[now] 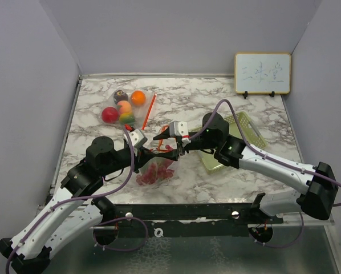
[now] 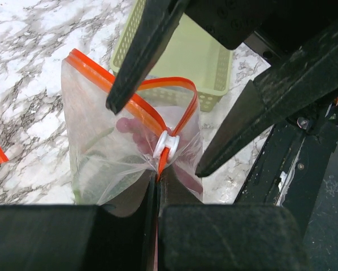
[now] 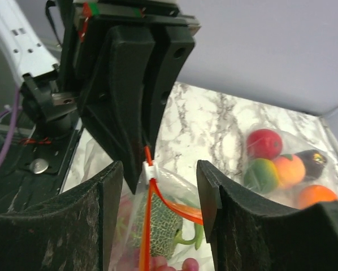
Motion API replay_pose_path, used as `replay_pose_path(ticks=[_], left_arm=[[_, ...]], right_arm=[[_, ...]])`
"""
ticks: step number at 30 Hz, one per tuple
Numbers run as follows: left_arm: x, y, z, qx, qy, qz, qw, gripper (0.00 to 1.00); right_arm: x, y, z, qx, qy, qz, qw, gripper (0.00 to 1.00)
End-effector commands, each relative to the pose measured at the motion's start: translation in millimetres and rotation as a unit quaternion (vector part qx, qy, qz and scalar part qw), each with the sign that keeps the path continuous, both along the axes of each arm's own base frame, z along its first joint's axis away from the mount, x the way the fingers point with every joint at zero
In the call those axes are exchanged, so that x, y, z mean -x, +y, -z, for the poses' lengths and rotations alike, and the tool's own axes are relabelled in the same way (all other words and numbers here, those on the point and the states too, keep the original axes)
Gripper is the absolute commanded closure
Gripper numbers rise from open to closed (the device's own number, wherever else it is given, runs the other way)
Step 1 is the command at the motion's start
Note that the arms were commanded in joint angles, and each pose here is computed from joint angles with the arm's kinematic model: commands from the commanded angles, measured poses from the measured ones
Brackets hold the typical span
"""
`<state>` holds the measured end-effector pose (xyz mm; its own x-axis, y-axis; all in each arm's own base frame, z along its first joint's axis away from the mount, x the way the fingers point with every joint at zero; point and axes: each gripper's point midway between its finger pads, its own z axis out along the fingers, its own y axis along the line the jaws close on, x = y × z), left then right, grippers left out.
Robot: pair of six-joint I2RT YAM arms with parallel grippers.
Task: Place the food in the zip-top bag and seal the zipper
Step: Zip the zipper food storage bag at the center of the board.
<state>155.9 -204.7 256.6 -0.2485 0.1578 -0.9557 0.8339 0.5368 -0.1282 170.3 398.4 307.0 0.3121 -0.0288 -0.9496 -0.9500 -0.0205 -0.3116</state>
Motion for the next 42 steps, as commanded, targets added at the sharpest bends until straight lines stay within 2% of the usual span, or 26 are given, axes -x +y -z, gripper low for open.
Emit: replay_pose_path(ticks=[1, 15, 19, 26, 29, 32, 34, 37, 42], left_arm=[[2.7, -2.5, -22.9, 0.026, -0.035, 0.013, 0.999, 1.00], [2.6, -2.7, -20.4, 0.026, -0.036, 0.014, 0.999, 1.00], [3.1, -3.0, -19.2, 0.025, -0.034, 0.015, 0.999, 1.00], [3.6, -3.6, -18.6, 0.026, -0.032, 0.017, 0.999, 1.00], [3.8, -3.3, -19.2, 0.026, -0.034, 0.017, 0.999, 1.00], [4.0, -3.3, -18.4, 0.026, -0.033, 0.017, 0.999, 1.00], [4.4, -3.1, -18.9, 0.027, -0.033, 0.017, 0.999, 1.00], [4.5, -2.2, -18.5, 0.027, -0.034, 0.015, 0.999, 1.00], [4.7, -0.1, -16.1, 0.022, -0.033, 0.012, 0.999, 1.00]], right_arm=[[19.6, 2.6, 6.1, 0.023, 0.011, -0.072, 0.997, 0.45], [9.2, 0.4, 3.2, 0.011, 0.016, -0.048, 0.999, 0.62], [7.7, 1.8, 1.3, 0.009, 0.019, -0.049, 0.999, 0.71], [7.0, 3.9, -3.2, 0.002, 0.021, -0.051, 0.998, 0.64], [7.1, 5.2, -4.2, 0.000, 0.023, -0.053, 0.998, 0.58], [8.1, 6.5, -6.1, -0.003, 0.025, -0.058, 0.998, 0.59], [8.6, 7.4, -5.6, -0.001, 0.027, -0.062, 0.998, 0.63], [5.5, 7.9, -4.2, 0.001, 0.033, -0.053, 0.998, 0.79], [2.3, 4.7, -6.5, -0.004, 0.034, -0.038, 0.999, 0.87]])
